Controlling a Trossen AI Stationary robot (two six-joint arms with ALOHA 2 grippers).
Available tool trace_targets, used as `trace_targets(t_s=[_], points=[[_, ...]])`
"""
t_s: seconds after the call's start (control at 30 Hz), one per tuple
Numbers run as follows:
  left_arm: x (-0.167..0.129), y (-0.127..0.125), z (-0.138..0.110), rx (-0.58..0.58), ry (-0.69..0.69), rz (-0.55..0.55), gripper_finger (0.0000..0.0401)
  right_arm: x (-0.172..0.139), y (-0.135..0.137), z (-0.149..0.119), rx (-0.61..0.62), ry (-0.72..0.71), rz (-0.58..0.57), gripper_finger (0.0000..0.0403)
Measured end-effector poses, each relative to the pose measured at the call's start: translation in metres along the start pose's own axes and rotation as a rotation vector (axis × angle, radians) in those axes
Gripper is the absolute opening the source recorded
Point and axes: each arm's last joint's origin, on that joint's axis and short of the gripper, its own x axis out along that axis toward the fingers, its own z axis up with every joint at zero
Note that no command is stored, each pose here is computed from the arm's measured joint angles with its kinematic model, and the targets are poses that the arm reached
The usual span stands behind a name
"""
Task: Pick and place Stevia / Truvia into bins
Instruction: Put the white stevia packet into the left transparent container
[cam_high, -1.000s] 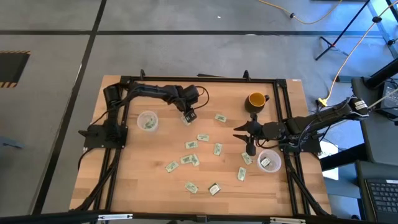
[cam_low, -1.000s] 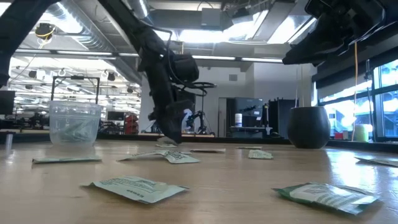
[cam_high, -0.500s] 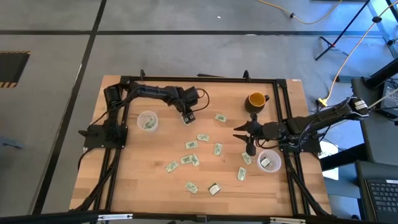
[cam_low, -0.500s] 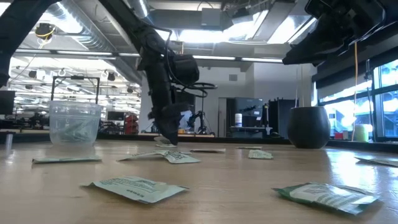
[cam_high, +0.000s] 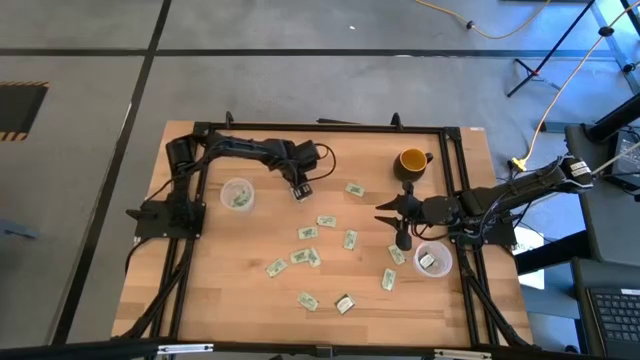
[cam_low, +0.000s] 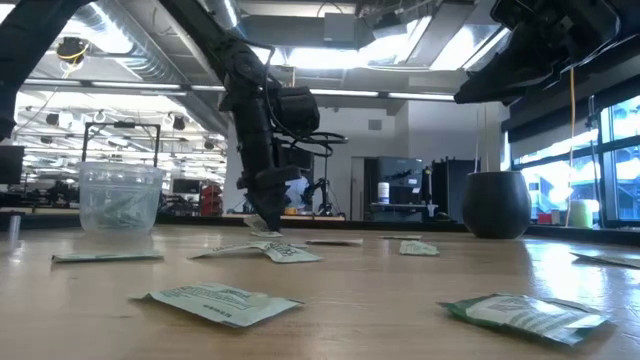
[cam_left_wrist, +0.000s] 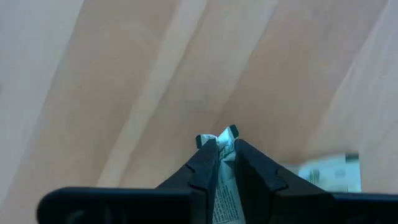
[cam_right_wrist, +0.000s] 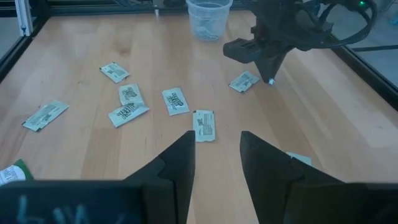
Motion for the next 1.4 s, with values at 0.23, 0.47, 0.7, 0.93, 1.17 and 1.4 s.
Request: trace_targets(t_s=[0.23,0.47,0.7,0.93,1.17,1.4], points=[[-0.028,0.000,-0.002,0.002,-0.021,-0.018,0.0039,0.000,0.000,0.000,-0.001,0.003,0.000,0.0131],[-0.078,-0.003,-0.016,0.009,-0.010,-0.024,0.0040,0.000,0.000,0.000,-0.002,0.004,-0.001,0.0131],[-0.132,-0.015,-0.049,-0.062,0.087,-0.026,0.0042,0.000,0.000,-0.001,0.000,0.007,-0.001,0.0131],[-0.165,-0.024,-0.076,-0.130,0.109,0.074,0.0042,0.000,0.000,-0.001,0.002,0.008,-0.001,0.0131],[-0.150,-0.026,-0.100,-0.174,0.175,0.119,0.0043,0.000,0.000,-0.001,0.003,0.007,-0.001,0.0131],[-0.124,-0.023,-0.123,-0.199,0.287,0.167,0.0043,0.000,0.000,-0.001,0.004,0.007,-0.001,0.0131]])
